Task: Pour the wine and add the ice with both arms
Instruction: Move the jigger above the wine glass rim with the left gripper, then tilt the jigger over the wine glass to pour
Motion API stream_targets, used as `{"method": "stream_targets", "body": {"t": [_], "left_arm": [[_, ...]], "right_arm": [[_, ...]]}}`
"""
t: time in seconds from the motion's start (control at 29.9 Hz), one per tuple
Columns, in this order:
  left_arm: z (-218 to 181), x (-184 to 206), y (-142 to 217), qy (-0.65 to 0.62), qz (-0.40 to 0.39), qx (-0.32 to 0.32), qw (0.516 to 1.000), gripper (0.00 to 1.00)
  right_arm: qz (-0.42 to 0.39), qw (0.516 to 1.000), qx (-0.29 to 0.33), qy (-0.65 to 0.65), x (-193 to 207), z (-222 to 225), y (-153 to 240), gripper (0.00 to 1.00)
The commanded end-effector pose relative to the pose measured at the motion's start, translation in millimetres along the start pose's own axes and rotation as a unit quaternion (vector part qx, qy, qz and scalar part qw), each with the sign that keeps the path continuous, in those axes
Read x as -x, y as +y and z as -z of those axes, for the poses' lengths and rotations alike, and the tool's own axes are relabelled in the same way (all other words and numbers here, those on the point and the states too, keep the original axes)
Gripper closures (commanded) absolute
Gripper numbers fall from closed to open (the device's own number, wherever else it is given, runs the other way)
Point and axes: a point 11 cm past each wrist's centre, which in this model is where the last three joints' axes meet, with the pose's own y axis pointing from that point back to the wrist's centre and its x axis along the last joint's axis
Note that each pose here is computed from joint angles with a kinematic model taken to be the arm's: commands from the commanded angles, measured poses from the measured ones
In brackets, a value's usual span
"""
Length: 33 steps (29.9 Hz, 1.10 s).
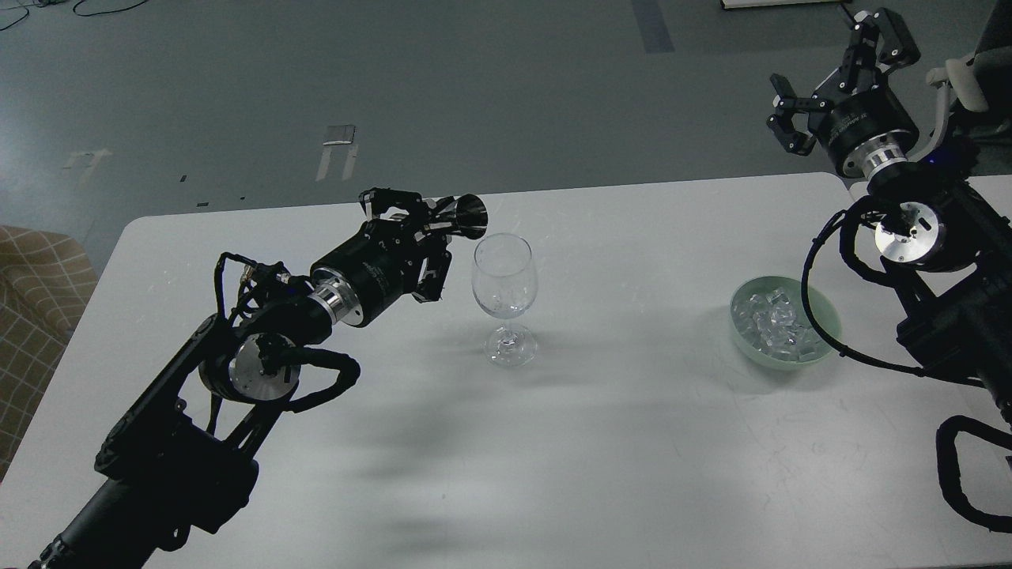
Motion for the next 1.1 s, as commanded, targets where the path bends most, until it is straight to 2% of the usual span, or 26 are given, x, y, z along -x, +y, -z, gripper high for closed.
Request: {"method": "stream_targets", "body": {"t": [0.0, 1.07], "left_arm": [[-2.1, 2.3, -1.5, -0.008, 0.001, -0.001, 1.000, 0.92], [-17.9, 14.8, 0.3, -0.095, 0.004, 0.012, 0.995, 0.92]], "right_arm": [[0.000, 1.000, -0.001, -0.001, -0.1, 0.4, -0.1, 0.00], [-0.001, 1.000, -0.001, -0.001, -0.9, 0.5, 0.3, 0.00]]}}
